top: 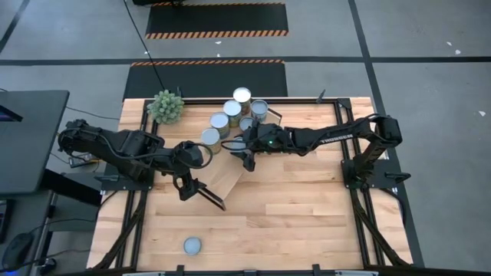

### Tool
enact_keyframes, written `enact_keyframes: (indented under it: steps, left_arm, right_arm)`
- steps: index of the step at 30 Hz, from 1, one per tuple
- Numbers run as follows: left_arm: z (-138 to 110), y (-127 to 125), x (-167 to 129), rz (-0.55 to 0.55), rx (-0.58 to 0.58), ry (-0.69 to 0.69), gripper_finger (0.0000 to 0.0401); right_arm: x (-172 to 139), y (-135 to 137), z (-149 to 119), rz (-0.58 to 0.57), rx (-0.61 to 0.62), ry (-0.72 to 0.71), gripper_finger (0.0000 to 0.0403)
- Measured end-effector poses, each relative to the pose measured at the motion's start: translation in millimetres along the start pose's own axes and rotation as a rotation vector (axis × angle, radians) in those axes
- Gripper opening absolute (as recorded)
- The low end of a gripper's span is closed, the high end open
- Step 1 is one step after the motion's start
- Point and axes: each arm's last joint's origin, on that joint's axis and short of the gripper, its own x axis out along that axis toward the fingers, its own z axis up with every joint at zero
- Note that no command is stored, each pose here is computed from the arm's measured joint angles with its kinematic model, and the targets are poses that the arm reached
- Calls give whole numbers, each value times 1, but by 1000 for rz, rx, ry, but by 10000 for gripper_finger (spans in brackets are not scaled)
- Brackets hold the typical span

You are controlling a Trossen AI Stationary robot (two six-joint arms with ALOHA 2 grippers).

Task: Pick and place cans onto a shelf
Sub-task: Put the canned green peas on the shelf

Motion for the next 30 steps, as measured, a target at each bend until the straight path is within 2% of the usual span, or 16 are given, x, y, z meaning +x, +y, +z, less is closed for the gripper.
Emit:
enact_keyframes:
  steps: [15,21,26,30]
  left_arm:
    - [0,0,0,0,18,0,345]
    - [0,0,0,0,17,0,345]
    - [0,0,0,-13,11,9,345]
    - [-1,-1,0,-19,-1,15,345]
  right_arm:
    - [0,1,0,27,-42,15,364]
    - [-4,2,25,-11,-140,-51,365]
    - [-22,3,53,-7,-169,-12,364]
    - [-47,6,60,8,-178,58,364]
